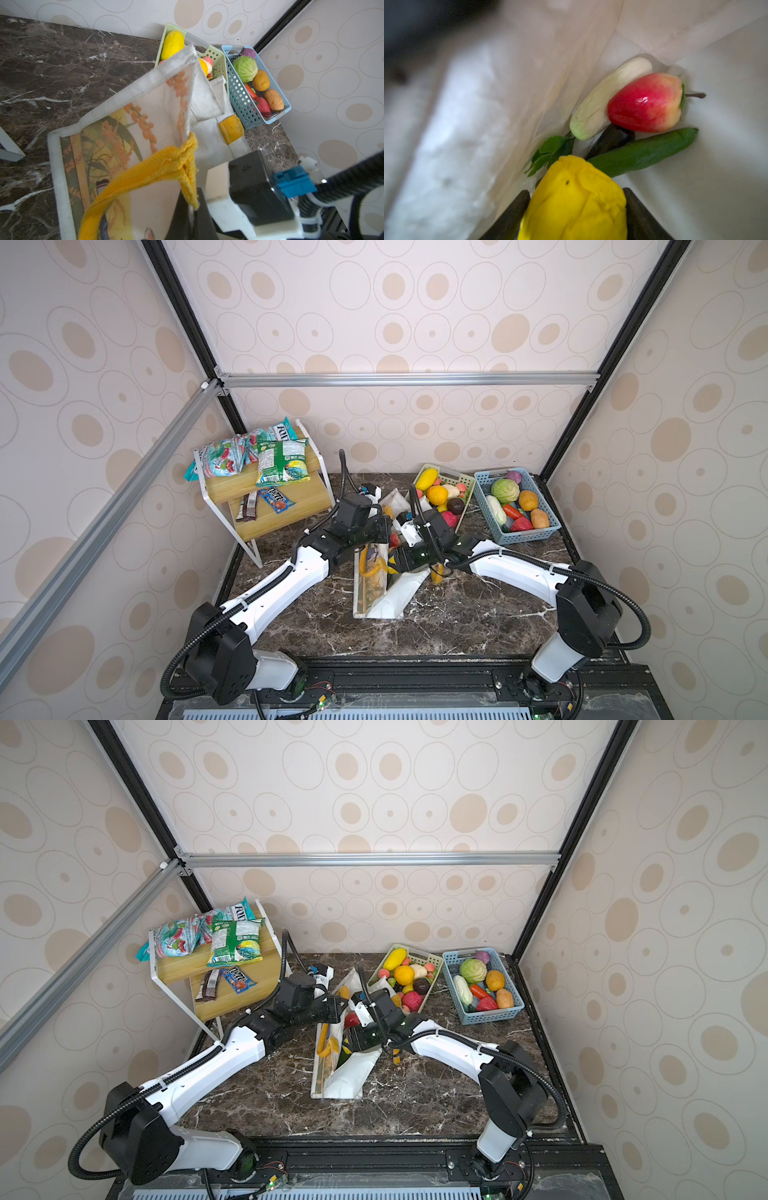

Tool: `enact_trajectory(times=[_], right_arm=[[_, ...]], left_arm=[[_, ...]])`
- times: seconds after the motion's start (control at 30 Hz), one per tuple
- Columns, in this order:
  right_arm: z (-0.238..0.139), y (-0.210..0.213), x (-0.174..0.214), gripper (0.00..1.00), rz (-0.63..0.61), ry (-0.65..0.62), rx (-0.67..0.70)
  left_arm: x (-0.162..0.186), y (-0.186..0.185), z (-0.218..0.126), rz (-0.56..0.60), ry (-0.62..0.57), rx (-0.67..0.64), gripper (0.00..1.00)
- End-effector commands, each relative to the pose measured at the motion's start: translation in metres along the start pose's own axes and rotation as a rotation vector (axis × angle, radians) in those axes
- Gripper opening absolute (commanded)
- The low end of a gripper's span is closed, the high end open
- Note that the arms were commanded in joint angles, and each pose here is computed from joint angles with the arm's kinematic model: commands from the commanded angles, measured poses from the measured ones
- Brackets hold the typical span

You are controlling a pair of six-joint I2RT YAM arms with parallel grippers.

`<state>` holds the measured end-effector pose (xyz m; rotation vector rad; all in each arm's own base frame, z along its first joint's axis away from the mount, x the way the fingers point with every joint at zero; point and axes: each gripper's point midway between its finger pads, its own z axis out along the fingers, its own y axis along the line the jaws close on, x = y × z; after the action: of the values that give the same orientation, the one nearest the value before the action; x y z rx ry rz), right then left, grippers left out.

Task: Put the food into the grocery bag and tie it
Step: 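Lower the yellow fruit into the bag and open the right gripper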

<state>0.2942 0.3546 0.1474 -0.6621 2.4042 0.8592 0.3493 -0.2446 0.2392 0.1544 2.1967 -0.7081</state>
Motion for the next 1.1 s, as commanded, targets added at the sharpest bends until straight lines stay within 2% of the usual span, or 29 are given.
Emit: enact_trajectory(times=[0.0, 0.37, 0.57, 1.07], right_arm=[[0.015, -0.002, 0.017, 0.66, 0.017, 0.053, -0.019], [0.037, -0.014, 0.028, 0.67, 0.184, 0.120, 0.014], [0.049, -0.008, 0.028, 0.66, 0.302, 0.148, -0.027], [0.066, -0.011, 0.030, 0.68, 0.420, 0.194, -0.028]], left_arm=[[-0.037, -0.033, -0.016, 0.021, -0.109, 0.111, 0.00], [-0.044, -0.043, -0.026, 0.041, -0.126, 0.146, 0.00], [-0.045, -0.047, -0.030, 0.039, -0.130, 0.166, 0.00], [-0.049, -0.060, -0.041, 0.073, -0.140, 0.224, 0.00]])
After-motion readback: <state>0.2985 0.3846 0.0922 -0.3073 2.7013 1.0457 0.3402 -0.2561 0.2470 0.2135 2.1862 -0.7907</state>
